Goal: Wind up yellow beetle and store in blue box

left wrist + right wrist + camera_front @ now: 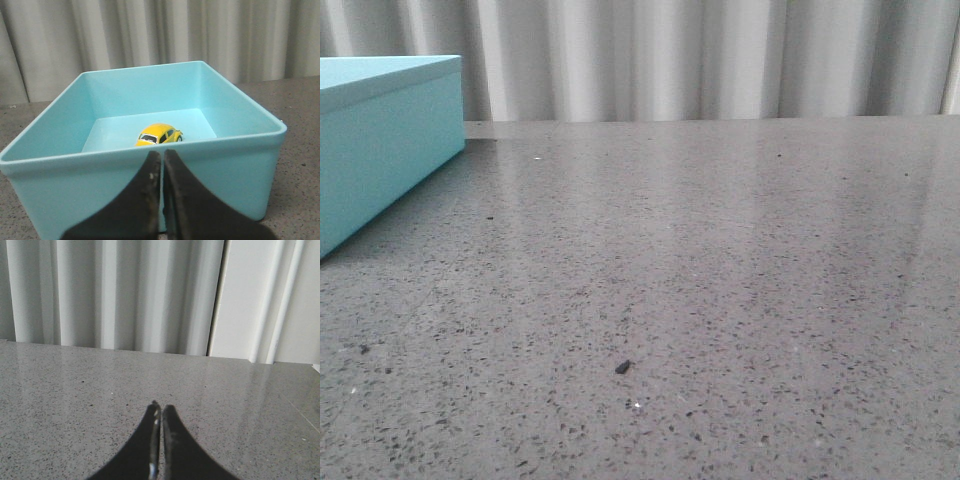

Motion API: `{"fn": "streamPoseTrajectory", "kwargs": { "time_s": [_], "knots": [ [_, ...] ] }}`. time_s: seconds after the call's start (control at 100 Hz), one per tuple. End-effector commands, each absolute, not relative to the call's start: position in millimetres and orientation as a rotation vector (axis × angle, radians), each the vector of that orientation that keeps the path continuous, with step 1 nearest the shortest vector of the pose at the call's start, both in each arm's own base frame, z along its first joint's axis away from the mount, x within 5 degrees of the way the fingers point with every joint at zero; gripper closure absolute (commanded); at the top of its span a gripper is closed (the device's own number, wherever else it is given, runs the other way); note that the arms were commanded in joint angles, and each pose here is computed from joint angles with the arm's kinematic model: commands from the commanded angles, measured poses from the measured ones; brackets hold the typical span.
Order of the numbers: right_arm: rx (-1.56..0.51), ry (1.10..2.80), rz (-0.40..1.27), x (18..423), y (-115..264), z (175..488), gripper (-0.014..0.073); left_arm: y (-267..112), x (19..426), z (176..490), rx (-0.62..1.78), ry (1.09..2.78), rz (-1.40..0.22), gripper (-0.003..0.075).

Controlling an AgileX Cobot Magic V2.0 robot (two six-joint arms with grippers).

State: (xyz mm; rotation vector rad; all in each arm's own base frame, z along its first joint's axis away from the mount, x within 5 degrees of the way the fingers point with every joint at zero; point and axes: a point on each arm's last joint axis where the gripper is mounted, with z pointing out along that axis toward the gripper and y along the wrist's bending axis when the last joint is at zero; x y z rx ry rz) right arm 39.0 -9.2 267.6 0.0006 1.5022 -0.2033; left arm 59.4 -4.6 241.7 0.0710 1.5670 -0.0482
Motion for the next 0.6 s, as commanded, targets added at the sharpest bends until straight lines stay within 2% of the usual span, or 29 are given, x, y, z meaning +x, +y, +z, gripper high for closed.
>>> {"fn": "streamPoseTrajectory", "kwargs": {
  "time_s": [0.0, 0.25, 0.42, 0.59],
  "knots": [
    [-0.022, 1.424, -0.215, 37.6, -7.7, 281.2, 0.0636, -4.8, 57.7, 247.0, 0.059, 1.454, -0.069, 0.0741],
    [-0.022, 1.424, -0.215, 37.6, -7.7, 281.2, 0.0636, -2.9, 54.5, 204.5, 0.02, 1.488, -0.064, 0.0741],
    [-0.022, 1.424, -0.215, 37.6, -7.7, 281.2, 0.0636, -3.2, 54.2, 187.4, -0.001, 1.685, -0.086, 0.0741],
    [-0.022, 1.424, -0.215, 37.6, -7.7, 281.2, 0.0636, -3.2, 53.3, 181.5, -0.002, 1.751, -0.086, 0.0741]
  ]
}}
